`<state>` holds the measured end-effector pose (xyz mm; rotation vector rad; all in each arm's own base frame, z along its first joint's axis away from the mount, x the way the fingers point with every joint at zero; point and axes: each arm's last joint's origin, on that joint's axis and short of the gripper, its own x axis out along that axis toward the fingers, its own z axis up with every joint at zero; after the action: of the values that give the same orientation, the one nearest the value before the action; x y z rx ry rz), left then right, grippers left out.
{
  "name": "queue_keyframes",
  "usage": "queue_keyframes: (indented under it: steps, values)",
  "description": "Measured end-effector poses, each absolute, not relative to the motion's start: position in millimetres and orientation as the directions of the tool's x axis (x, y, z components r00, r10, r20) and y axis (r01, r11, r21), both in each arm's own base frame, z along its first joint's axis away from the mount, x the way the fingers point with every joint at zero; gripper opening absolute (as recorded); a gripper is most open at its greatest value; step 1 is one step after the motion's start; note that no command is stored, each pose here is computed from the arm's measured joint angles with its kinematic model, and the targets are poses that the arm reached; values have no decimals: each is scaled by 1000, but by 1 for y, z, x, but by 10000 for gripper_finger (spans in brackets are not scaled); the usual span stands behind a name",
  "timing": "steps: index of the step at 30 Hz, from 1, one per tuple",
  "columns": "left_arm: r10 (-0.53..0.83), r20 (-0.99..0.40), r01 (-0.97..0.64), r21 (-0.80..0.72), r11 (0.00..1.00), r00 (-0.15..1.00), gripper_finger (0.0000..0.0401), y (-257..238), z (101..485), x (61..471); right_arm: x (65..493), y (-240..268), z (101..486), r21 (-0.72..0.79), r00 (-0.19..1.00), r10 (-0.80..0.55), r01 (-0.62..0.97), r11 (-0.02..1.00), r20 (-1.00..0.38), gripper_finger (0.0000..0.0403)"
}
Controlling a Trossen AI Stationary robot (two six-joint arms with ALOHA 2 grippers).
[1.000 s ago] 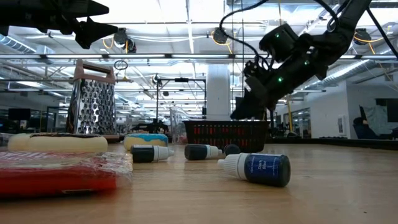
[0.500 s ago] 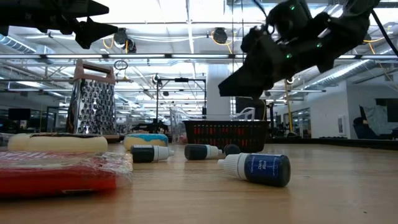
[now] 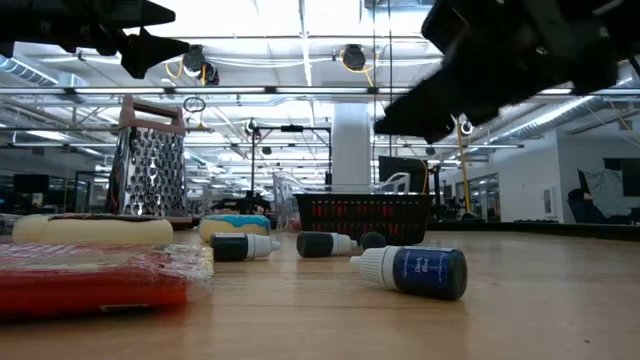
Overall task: Pick & Place Food Item
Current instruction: Put the violet food coloring into the red bin
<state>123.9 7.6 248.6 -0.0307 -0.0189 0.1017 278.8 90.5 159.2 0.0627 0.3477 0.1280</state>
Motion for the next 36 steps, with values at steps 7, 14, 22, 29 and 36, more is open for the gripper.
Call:
queue_keyframes:
  steps: [7,14,22,29,36]
  values:
    - [102,17,-101,-32,994,995,310,8,249,124,286,117,129,78,894,182,-164,983,-409,257]
    - [102,17,-101,-32,994,995,310,8,249,124,307,109,100,45,871,101,-91,995,-481,281]
    - [102,17,-101,-32,994,995,310,8,249,124,312,102,107,15,877,62,-62,998,-477,270]
    - [102,17,-101,-32,994,995,310,8,249,124,308,101,100,-12,829,48,-65,998,-557,256]
    - [102,17,-101,-32,994,995,310,8,249,124,303,109,97,-24,815,64,-94,995,-576,245]
